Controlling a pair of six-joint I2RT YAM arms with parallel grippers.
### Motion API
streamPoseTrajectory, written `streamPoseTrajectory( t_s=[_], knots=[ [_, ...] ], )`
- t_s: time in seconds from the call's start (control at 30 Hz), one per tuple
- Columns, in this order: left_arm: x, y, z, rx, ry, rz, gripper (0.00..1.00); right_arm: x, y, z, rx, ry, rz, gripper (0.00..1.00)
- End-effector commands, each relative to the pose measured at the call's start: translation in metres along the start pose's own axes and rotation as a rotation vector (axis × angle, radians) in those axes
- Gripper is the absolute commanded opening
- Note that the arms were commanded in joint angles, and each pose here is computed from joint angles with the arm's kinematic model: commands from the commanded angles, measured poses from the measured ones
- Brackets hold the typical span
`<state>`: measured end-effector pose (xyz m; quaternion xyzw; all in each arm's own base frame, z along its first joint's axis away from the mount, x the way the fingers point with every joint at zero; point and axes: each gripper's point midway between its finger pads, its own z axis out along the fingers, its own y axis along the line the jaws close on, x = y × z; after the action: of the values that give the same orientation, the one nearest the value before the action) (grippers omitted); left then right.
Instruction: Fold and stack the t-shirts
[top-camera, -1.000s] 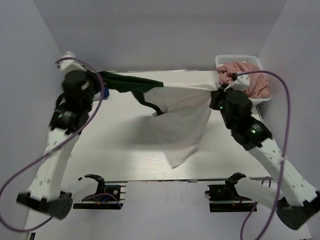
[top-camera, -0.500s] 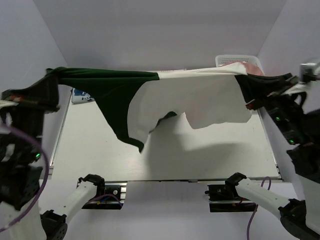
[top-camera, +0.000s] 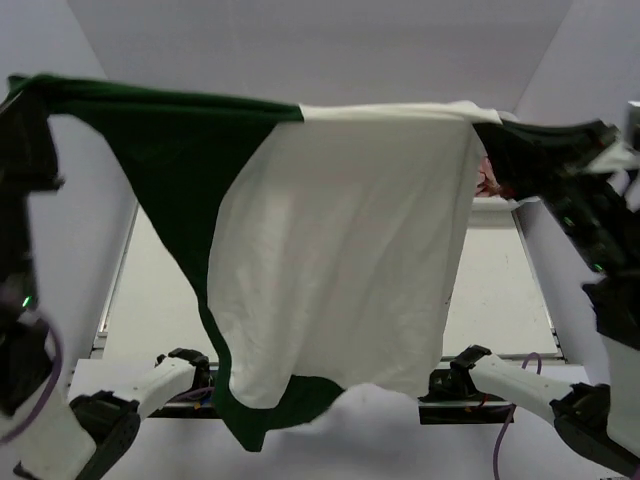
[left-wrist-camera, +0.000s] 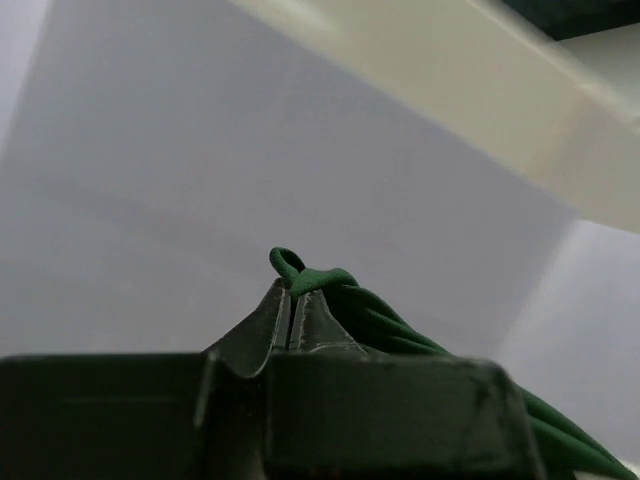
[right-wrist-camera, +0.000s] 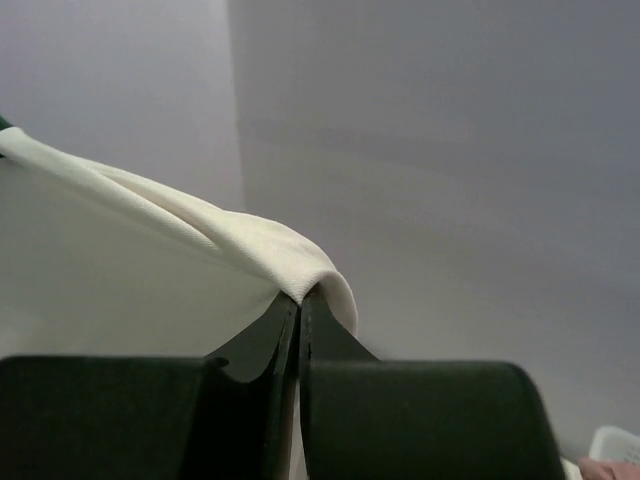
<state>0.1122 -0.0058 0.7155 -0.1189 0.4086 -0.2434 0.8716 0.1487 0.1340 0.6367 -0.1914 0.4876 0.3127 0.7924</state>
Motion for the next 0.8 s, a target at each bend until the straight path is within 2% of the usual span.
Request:
streamPoseTrajectory(
  t_s=[0.0, 0.03, 0.13, 0.17, 0.2, 0.23, 0.27, 0.3, 0.33, 0.37, 0.4, 0.43, 0.47, 0.5, 0.53, 0.57, 0.63, 0.67, 0.7, 0.73, 0.77],
  knots=[
    [0.061, 0.080, 0.053, -0.401, 0.017, 0.158, 0.00, 0.046, -0.066, 0.036, 0.309, 0.070, -0.067, 0.00],
    [0.096, 0.101, 0.069, -0.494, 0.058, 0.197, 0.00, 0.059, -0.072, 0.042, 0.334, 0.094, -0.058, 0.00],
    [0.184, 0.153, 0.082, -0.659, 0.200, 0.328, 0.00, 0.180, -0.101, 0.072, 0.444, 0.295, -0.041, 0.00],
    [0.242, 0.179, 0.084, -0.721, 0.306, 0.404, 0.00, 0.224, -0.108, 0.078, 0.474, 0.363, -0.005, 0.00],
    [0.273, 0.192, 0.083, -0.747, 0.360, 0.432, 0.00, 0.223, -0.110, 0.079, 0.479, 0.358, -0.005, 0.00],
    [0.302, 0.208, 0.081, -0.770, 0.412, 0.468, 0.00, 0.294, -0.116, 0.083, 0.492, 0.499, 0.013, 0.00],
    [0.331, 0.227, 0.076, -0.802, 0.466, 0.499, 0.00, 0.319, -0.121, 0.082, 0.504, 0.548, 0.028, 0.00],
    [0.393, 0.257, 0.062, -0.837, 0.590, 0.532, 0.00, 0.340, -0.121, 0.086, 0.494, 0.575, 0.067, 0.00],
    [0.421, 0.281, 0.051, -0.870, 0.661, 0.560, 0.00, 0.412, -0.120, 0.080, 0.468, 0.725, 0.085, 0.00],
    [0.450, 0.297, 0.038, -0.892, 0.739, 0.577, 0.00, 0.434, -0.123, 0.078, 0.461, 0.771, 0.105, 0.00],
    [0.480, 0.304, 0.031, -0.888, 0.815, 0.559, 0.00, 0.476, -0.114, 0.074, 0.411, 0.871, 0.155, 0.14],
    [0.533, 0.326, 0.008, -0.925, 0.935, 0.563, 0.07, 0.507, -0.115, 0.068, 0.420, 0.950, 0.181, 0.50],
    [0.546, 0.327, -0.001, -0.942, 1.013, 0.556, 0.21, 0.517, -0.108, 0.070, 0.374, 0.979, 0.214, 0.90],
    [0.566, 0.329, -0.010, -0.942, 1.077, 0.522, 0.42, 0.543, -0.110, 0.059, 0.406, 1.044, 0.241, 0.90],
    [0.580, 0.331, -0.017, -0.962, 1.109, 0.491, 0.49, 0.553, -0.110, 0.055, 0.416, 1.070, 0.247, 0.90],
    [0.596, 0.336, -0.028, -0.969, 1.155, 0.487, 0.52, 0.566, -0.110, 0.044, 0.436, 1.108, 0.259, 0.90],
    [0.602, 0.333, -0.035, -0.962, 1.184, 0.454, 0.58, 0.568, -0.111, 0.035, 0.467, 1.113, 0.277, 0.90],
    [0.605, 0.336, -0.052, -0.966, 1.215, 0.458, 0.65, 0.564, -0.109, 0.016, 0.483, 1.126, 0.279, 0.90],
    [0.597, 0.324, -0.041, -0.922, 1.173, 0.405, 0.79, 0.561, -0.111, 0.019, 0.495, 1.085, 0.291, 0.90],
    [0.593, 0.320, -0.043, -0.906, 1.168, 0.386, 1.00, 0.567, -0.112, 0.001, 0.522, 1.106, 0.293, 0.90],
    [0.588, 0.307, -0.050, -0.862, 1.167, 0.346, 1.00, 0.553, -0.116, -0.005, 0.567, 1.057, 0.310, 0.90]
  ],
)
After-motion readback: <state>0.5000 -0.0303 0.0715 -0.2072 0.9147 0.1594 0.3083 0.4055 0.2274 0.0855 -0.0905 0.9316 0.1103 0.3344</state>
